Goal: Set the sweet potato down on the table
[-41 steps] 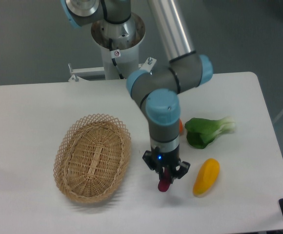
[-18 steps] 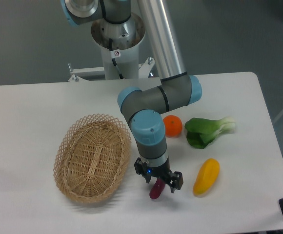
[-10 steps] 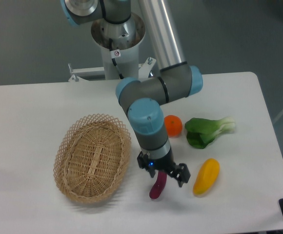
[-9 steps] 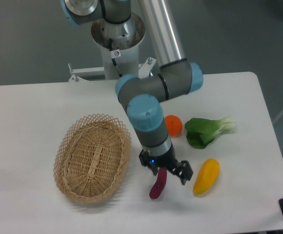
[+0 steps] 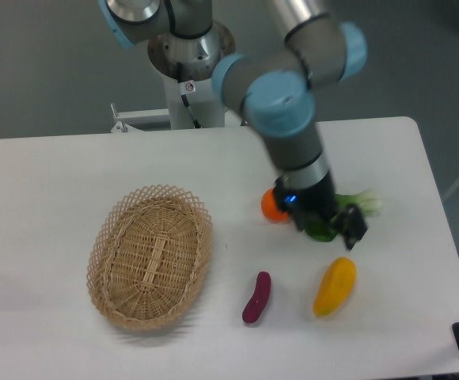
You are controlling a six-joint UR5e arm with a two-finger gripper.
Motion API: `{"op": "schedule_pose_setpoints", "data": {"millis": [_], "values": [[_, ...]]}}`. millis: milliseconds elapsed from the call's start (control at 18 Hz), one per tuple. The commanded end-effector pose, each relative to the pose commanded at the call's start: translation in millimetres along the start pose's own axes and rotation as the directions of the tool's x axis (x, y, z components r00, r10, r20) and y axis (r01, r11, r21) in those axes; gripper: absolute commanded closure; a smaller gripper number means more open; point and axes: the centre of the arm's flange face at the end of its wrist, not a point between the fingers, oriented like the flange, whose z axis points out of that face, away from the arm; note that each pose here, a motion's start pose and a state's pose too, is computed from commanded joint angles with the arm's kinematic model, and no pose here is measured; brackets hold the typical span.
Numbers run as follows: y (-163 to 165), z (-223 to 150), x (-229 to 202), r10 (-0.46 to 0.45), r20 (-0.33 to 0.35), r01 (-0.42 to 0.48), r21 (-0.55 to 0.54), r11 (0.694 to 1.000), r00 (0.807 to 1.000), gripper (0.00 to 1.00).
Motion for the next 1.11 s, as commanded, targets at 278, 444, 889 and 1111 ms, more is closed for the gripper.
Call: {"op": "schedule_pose_setpoints", "data": {"millis": [278, 444, 889, 1111], "values": [[53.1, -19.4, -12.9, 0.035, -0.103, -0.023, 0.121, 0.992, 0.994, 0.00], [73.1, -22.6, -13.7, 0.124, -0.106, -0.106, 0.163, 0.981, 0.987, 0.00], [106.4, -33.8, 3.7, 0.125, -0.117, -0.106, 0.155, 0.982, 0.985, 0.00], [106.2, -35.1, 3.5, 0.124, -0.112, -0.106, 0.157, 0.982, 0.986, 0.00]]}}
